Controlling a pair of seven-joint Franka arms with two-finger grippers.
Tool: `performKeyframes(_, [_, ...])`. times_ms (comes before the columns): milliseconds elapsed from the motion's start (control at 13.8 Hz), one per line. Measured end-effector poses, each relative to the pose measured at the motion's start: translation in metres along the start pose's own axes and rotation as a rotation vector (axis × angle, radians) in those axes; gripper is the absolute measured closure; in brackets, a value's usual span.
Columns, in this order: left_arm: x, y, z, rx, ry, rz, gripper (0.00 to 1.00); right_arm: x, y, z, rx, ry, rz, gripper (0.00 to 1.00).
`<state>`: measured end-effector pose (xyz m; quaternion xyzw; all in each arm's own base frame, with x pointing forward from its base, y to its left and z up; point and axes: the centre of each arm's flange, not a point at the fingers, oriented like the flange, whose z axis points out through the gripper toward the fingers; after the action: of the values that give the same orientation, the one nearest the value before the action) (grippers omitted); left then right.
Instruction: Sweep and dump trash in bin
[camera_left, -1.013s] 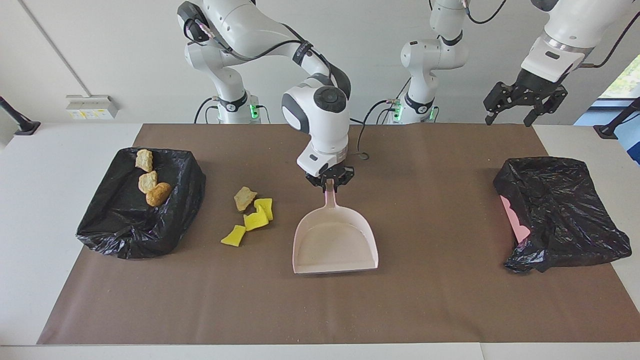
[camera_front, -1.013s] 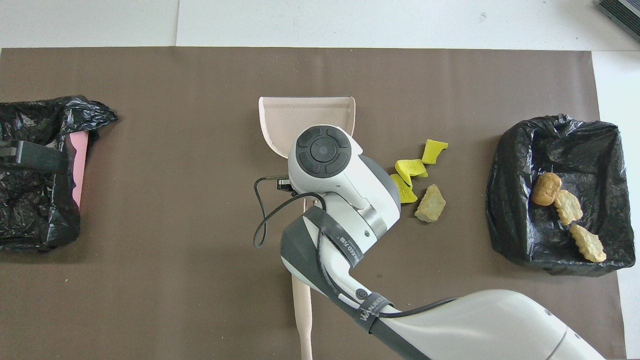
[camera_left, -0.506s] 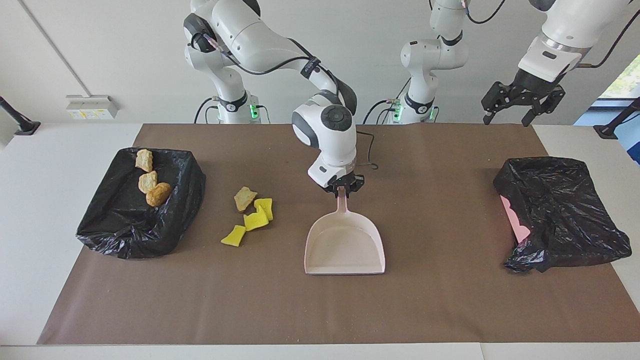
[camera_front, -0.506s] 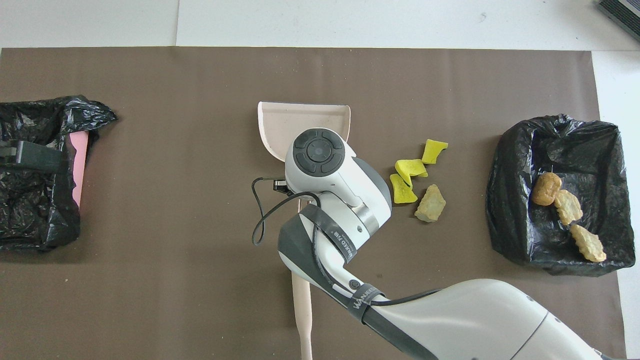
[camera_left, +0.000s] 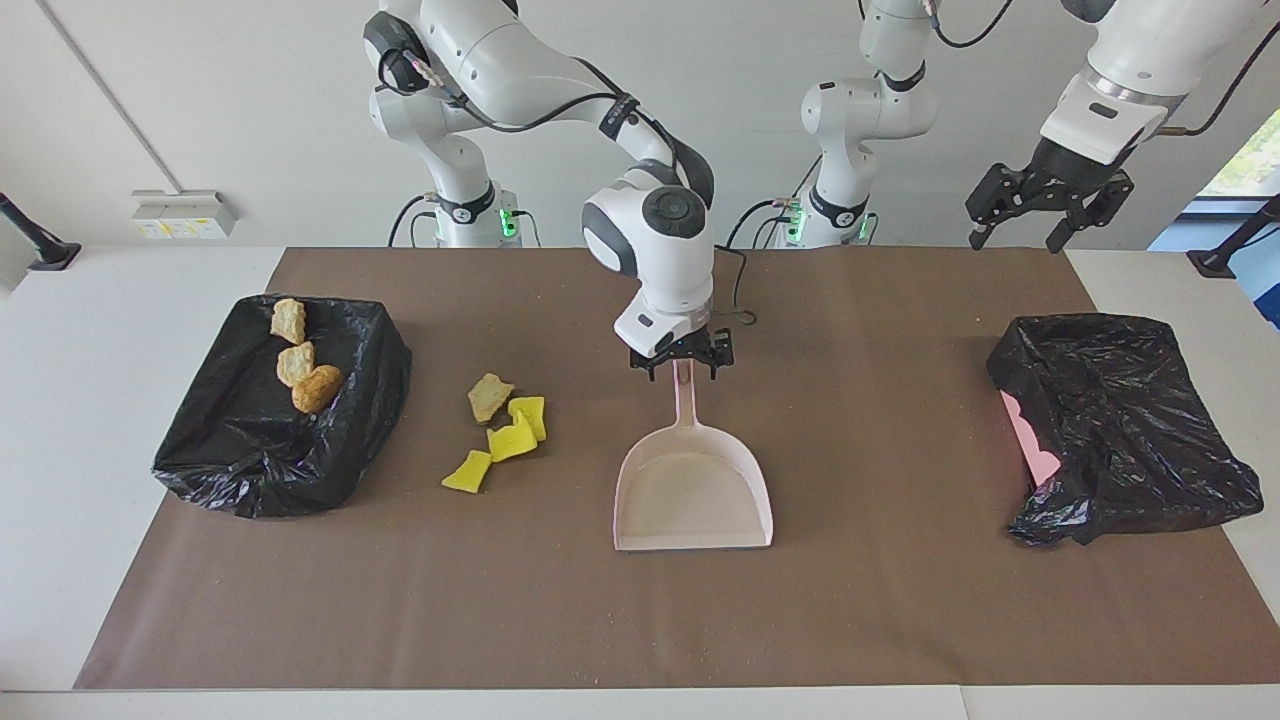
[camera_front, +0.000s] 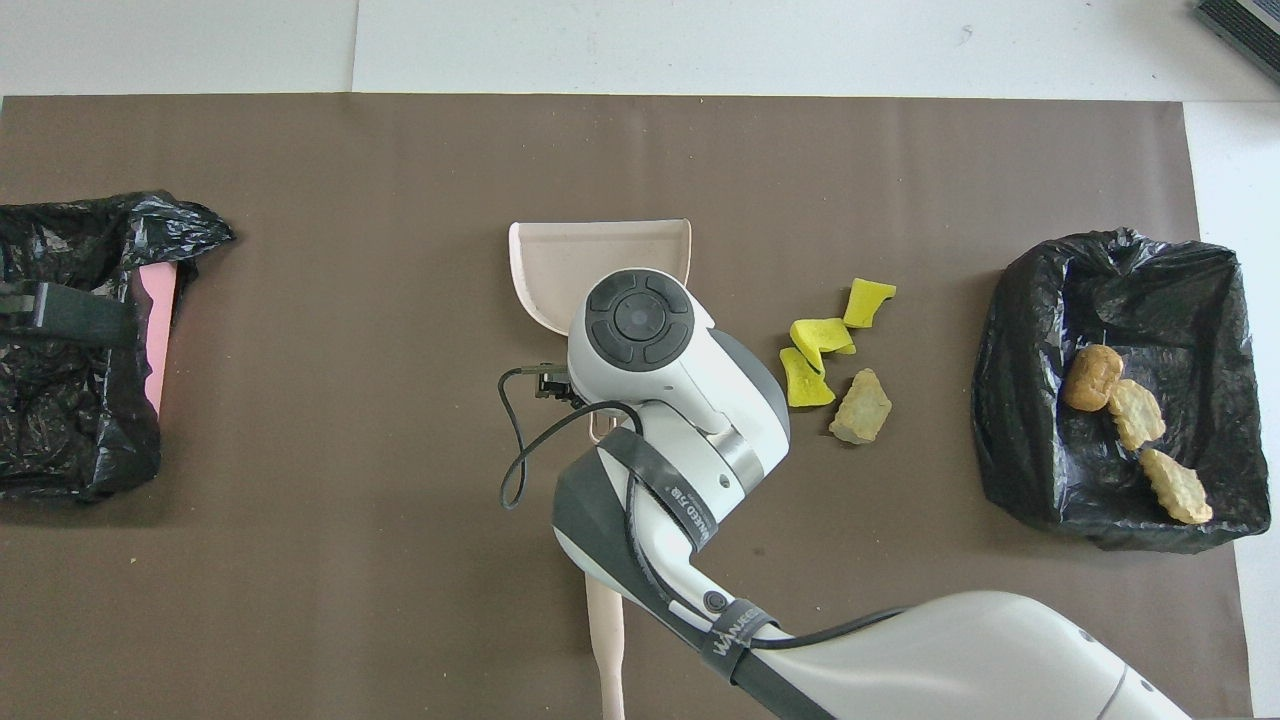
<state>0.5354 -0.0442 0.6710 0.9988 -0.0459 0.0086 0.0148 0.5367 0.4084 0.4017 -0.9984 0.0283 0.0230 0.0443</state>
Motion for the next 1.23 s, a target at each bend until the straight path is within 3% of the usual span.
performKeyframes(289, [-0.003,0.002,0.001,-0.001,-0.023,0.004,0.0,-0.073,-0.008,-0.038,0.011,-0.053,-0.016,0.0])
performKeyframes(651, [-0.003,0.034,0.002,-0.006,-0.009,0.062,0.0,-0.211,-0.017,-0.009,-0.015,-0.146,-0.095,0.0])
performKeyframes(868, [0.003,0.064,0.018,-0.01,0.019,0.116,0.0,-0.279,0.001,0.009,-0.049,-0.167,-0.131,0.0])
performKeyframes(1085, [0.006,0.118,0.064,-0.015,0.027,0.197,0.0,-0.323,0.013,0.05,-0.047,-0.134,-0.181,0.0])
performKeyframes(1230, [0.009,0.151,0.098,-0.022,0.057,0.197,0.0,-0.329,0.019,0.066,-0.049,-0.128,-0.188,0.0])
